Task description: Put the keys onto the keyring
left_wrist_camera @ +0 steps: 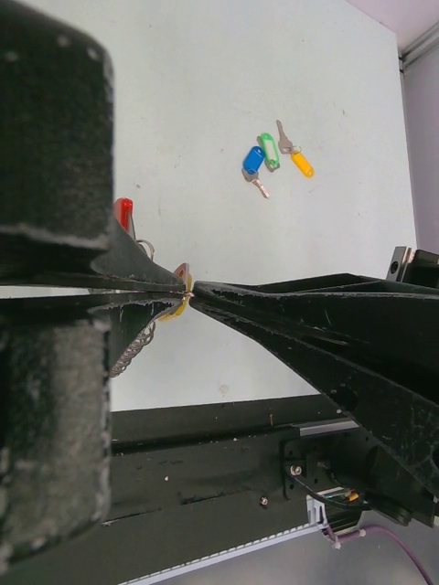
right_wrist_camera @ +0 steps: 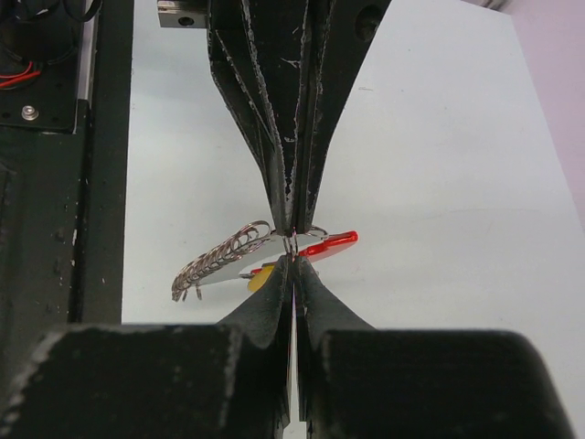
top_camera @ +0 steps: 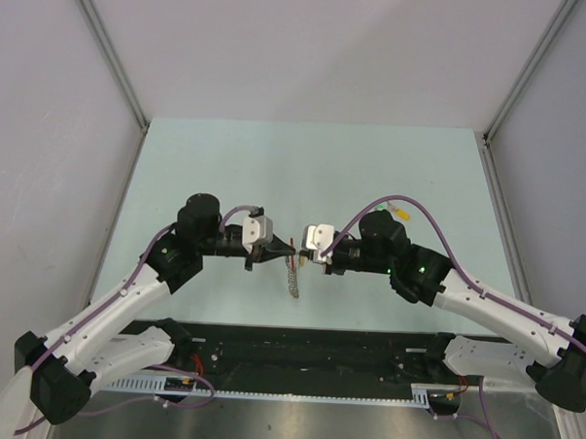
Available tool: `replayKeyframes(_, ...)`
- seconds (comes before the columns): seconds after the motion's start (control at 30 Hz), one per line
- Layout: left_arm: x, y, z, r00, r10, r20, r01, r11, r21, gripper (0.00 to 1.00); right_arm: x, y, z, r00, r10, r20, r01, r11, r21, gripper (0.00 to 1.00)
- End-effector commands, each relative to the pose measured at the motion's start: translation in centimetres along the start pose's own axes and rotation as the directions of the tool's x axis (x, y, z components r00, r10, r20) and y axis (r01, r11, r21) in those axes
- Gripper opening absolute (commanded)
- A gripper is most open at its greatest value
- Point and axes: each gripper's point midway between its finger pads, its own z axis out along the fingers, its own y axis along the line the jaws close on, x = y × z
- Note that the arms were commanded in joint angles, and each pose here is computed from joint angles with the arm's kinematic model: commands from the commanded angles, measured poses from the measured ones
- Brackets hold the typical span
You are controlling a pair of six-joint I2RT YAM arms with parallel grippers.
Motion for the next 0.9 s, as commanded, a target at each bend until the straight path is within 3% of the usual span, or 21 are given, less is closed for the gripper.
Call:
replayKeyframes(0.0, -2.4, 0.0, -0.4, 0.995, 0.052, 0.079, -0.052, 0.999, -0.001, 0.00, -0.9, -1.1, -0.1, 0.999, -0.023, 0.036, 0.021, 0.998, 0.057, 0.00)
replayKeyframes(0.27, -3.0, 1.1, -0.5, 0.993, 0.042, 0.114, -0.034, 0.997, -0.076, 0.00, -1.7, -1.7, 0.4, 0.992, 0.012, 0.126, -0.023, 0.996, 0.084, 0.00)
replayKeyframes(0.47, -4.5, 2.3, -0.7, 0.972, -0.019, 0.235, 0.068, 0.977, -0.203, 0.00, -2.5, -2.6, 0.1, 0.981, 0.050, 0.189, -0.071, 0.992, 0.105, 0.00)
replayKeyframes(0.57, -4.2, 2.1, -0.9, 0.949, -0.072, 0.306, 0.149, 0.960, -0.236, 0.00, -2.7, -2.6, -0.1, 0.974, 0.073, 0.214, -0.095, 0.991, 0.092, 0.00)
replayKeyframes(0.87, -4.5, 1.6, -1.9, 0.856, -0.070, 0.511, 0.262, 0.912, -0.314, 0.00, -3.3, -2.3, -0.3, 0.961, 0.117, 0.251, -0.136, 0.989, 0.062, 0.00)
